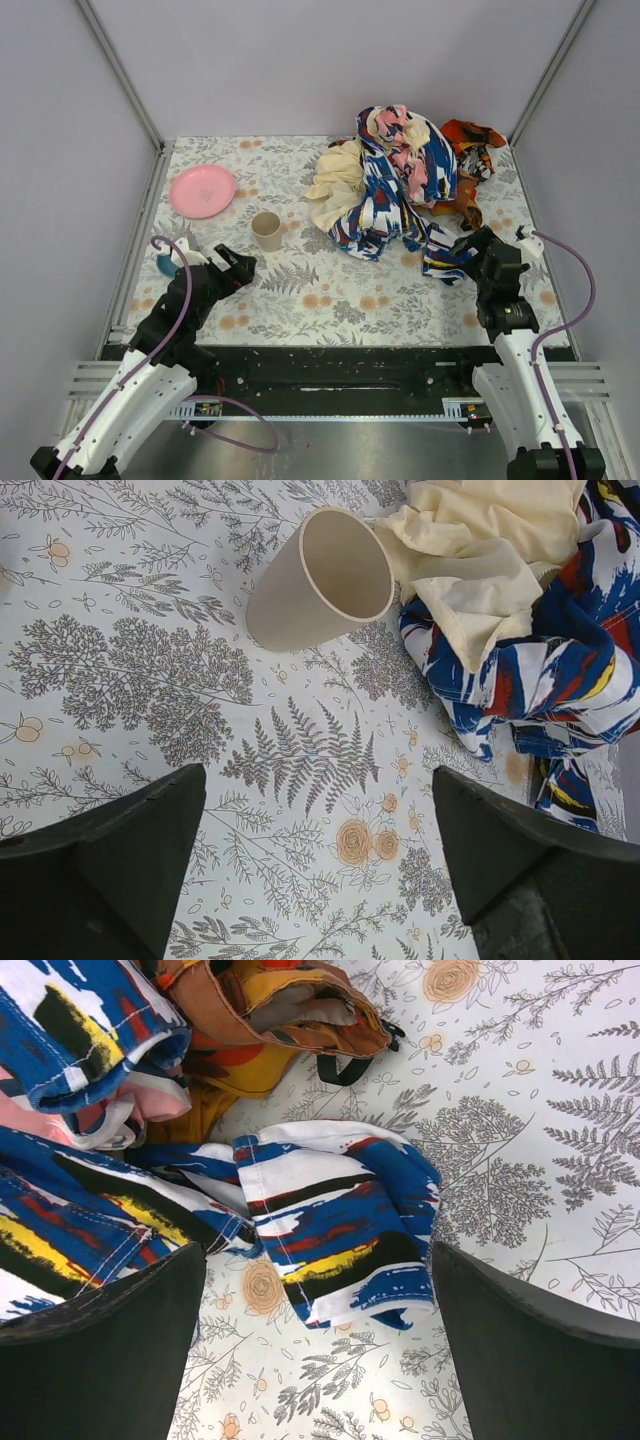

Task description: Pick out a specific cloth from the pile

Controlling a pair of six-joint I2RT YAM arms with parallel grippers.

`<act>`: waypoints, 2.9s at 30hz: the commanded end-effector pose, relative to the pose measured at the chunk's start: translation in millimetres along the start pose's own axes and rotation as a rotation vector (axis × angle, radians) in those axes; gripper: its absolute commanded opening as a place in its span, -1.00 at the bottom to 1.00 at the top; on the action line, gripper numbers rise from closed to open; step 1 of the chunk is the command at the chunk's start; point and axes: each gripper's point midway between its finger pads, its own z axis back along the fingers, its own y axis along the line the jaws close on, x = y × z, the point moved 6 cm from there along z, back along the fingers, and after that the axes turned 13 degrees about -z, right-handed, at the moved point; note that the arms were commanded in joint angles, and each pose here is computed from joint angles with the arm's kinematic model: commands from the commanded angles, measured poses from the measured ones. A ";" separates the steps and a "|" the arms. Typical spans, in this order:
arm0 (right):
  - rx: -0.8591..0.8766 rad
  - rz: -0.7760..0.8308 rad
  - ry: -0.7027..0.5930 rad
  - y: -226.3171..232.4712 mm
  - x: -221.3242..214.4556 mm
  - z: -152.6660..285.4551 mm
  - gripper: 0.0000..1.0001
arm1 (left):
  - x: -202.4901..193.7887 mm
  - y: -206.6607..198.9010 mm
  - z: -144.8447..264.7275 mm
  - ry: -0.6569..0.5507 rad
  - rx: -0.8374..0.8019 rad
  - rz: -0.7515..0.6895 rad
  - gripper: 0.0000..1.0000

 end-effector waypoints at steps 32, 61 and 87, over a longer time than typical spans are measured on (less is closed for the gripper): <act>0.758 1.609 0.123 202.6 -90.9 13.2 0.99 | -18.5 4.3 -19.2 0.067 0.020 -0.055 0.98; 0.286 2.273 0.940 96.7 -207.7 -187.5 0.52 | -12.7 17.1 -18.2 0.038 0.134 -0.065 0.98; 0.265 1.329 -0.233 294.9 4.8 -90.9 -1.00 | -3.9 5.0 -20.0 0.032 0.086 -0.052 0.98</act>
